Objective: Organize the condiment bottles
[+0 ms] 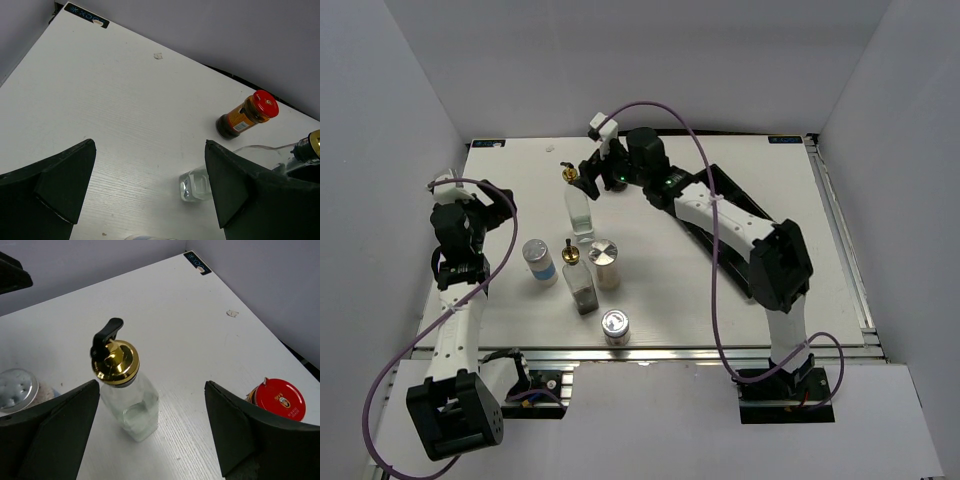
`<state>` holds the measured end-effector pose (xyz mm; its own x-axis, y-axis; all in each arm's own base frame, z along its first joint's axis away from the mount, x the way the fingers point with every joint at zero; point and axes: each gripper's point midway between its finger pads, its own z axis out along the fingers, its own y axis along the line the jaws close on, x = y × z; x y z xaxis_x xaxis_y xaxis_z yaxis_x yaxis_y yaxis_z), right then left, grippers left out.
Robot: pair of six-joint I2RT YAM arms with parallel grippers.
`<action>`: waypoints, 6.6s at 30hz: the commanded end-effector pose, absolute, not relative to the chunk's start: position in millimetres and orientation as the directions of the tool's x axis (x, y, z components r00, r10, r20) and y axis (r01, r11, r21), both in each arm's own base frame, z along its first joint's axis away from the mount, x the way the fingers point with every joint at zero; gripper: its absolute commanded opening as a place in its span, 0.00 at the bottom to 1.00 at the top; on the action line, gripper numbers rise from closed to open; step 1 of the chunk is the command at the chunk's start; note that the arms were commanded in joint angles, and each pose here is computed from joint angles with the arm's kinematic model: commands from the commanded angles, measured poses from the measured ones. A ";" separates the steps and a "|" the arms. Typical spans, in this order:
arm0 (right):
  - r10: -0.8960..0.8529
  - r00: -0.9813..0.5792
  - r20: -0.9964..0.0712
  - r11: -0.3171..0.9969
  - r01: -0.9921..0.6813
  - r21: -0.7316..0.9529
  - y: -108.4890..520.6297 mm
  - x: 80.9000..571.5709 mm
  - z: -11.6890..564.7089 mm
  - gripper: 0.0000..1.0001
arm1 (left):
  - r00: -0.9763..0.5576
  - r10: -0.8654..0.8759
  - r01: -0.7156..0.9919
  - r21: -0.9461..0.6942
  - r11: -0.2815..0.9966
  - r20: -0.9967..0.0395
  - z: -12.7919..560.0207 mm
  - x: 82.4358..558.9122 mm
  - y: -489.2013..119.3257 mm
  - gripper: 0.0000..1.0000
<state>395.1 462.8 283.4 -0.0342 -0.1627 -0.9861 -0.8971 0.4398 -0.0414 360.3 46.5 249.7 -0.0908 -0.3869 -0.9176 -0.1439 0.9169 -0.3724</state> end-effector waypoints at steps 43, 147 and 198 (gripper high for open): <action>0.104 0.179 -0.978 0.476 -0.873 -0.109 505.4 420.2 355.1 0.00 | -0.067 -0.380 -0.246 -0.354 0.903 -0.923 246.5 354.3 64.3 0.98; -0.265 0.230 -0.937 0.453 -0.828 -0.331 254.5 359.5 368.9 0.89 | -0.177 -0.446 -0.199 -0.412 0.889 -0.877 253.3 382.2 7.4 0.98; -0.090 -0.041 -0.995 -0.008 -0.999 0.042 509.1 185.6 260.3 0.33 | -0.207 -0.384 -0.042 -0.384 0.922 -0.900 264.2 349.7 -52.4 0.98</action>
